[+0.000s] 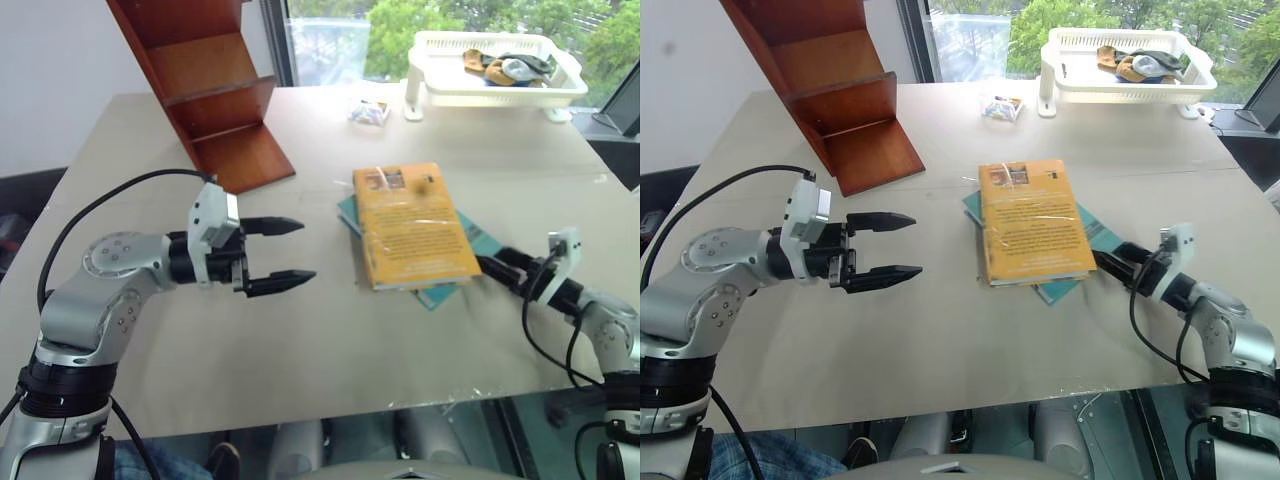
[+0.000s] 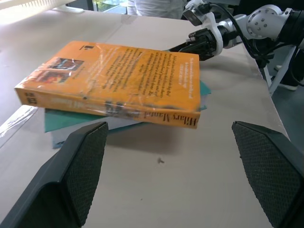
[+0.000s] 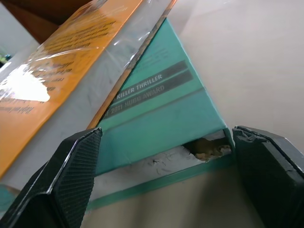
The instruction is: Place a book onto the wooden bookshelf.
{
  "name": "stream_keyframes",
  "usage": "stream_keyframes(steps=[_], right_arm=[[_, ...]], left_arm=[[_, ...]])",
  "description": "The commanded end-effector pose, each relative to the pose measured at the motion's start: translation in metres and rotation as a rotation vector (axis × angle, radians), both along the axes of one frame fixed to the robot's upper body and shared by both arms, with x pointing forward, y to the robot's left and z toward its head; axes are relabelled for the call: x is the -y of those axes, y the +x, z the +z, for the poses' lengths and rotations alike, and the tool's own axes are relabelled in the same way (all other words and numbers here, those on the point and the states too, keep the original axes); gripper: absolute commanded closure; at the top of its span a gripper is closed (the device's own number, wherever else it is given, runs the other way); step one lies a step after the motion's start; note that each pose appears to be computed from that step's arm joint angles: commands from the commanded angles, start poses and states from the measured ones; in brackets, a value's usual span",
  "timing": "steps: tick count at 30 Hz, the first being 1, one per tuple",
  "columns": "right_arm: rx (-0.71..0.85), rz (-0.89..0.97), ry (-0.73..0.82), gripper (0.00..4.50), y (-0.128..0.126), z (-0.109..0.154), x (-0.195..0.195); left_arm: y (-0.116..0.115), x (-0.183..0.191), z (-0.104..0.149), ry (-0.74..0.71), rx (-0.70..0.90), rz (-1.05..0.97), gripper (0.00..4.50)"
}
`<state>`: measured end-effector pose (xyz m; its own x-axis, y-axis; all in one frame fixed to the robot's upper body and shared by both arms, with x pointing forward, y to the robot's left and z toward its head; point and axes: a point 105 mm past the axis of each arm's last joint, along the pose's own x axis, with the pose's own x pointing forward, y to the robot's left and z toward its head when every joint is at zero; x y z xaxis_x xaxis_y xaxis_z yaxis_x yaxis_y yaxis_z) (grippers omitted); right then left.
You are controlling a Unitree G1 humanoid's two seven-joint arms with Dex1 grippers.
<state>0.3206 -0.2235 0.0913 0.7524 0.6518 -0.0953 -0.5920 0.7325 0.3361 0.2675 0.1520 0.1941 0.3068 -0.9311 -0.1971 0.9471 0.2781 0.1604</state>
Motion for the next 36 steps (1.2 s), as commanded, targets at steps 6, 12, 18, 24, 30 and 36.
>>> stream_keyframes(steps=[6,12,18,24,30,36], right_arm=[[0.108,-0.014,-0.087,0.0,-0.002,0.041,0.022],[0.115,-0.108,-0.091,0.0,0.011,0.051,0.039],[0.1,-0.138,-0.019,0.0,0.024,0.039,0.026],[0.041,-0.04,-0.033,0.0,0.022,0.01,0.006],[0.078,0.192,-0.037,0.0,0.0,0.004,-0.01],[0.078,0.351,-0.091,0.0,-0.005,0.003,-0.016]], left_arm=[[-0.003,-0.005,0.014,0.013,0.05,0.001,0.06],[-0.003,-0.006,0.012,0.012,0.046,0.006,0.06],[-0.002,-0.005,0.009,0.007,0.044,0.007,0.06],[-0.002,-0.005,0.009,0.007,0.046,0.009,0.06],[-0.002,-0.006,0.01,0.008,0.047,0.02,0.06],[0.0,-0.006,0.009,0.016,0.044,0.014,0.06]])
